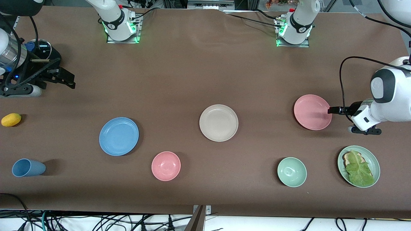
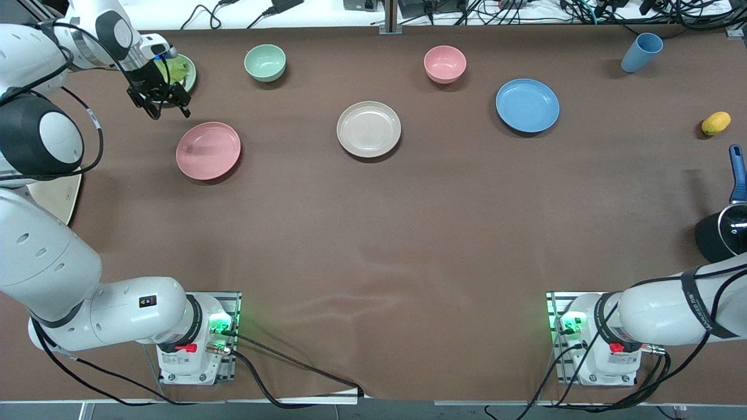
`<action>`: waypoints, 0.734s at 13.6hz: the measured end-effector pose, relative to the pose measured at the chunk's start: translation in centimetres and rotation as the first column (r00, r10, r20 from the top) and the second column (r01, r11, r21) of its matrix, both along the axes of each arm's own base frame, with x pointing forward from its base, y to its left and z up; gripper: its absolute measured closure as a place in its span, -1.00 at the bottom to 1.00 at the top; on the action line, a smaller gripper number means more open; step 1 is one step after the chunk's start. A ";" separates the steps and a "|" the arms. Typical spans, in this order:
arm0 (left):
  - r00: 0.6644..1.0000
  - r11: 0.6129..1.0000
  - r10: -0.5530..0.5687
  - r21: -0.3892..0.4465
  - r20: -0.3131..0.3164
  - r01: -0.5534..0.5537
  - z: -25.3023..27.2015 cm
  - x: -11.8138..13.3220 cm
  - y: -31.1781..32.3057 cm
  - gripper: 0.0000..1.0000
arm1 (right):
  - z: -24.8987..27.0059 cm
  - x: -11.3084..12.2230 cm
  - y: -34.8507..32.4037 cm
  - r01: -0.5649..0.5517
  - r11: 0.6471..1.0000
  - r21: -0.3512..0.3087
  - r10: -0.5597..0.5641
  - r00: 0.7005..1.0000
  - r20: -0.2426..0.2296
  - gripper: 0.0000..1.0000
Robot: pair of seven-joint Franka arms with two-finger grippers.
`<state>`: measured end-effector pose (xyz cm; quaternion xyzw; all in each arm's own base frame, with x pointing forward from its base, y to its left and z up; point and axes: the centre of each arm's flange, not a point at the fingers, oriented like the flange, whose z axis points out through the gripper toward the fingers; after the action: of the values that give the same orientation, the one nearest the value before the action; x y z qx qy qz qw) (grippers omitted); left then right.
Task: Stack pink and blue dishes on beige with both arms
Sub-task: 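Grasp the pink plate with the left gripper while the right gripper reaches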
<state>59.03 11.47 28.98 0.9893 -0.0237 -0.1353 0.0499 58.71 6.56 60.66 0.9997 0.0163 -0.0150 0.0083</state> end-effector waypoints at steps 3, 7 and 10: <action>1.000 1.000 -0.008 -0.002 0.027 0.008 -2.5 -1.4 1.2 -1.00 | -0.1 0.1 0.0 0.001 1.000 0.000 -0.001 1.000 0.000 -1.00; 0.998 0.996 -0.027 -0.078 0.061 0.032 -4.6 -2.7 3.3 -1.00 | -2.9 1.5 -0.7 0.001 1.000 -0.002 -0.001 0.999 -0.034 -1.00; 0.995 0.986 -0.045 -0.156 0.087 0.058 -7.0 -3.1 4.3 -1.00 | -5.9 3.0 -1.0 -0.007 1.000 -0.003 0.006 0.998 -0.067 -1.00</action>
<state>55.92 15.78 22.01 0.9860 -0.0620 -0.0932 0.1235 61.72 5.59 54.75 0.9986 0.0198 -0.0484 0.0095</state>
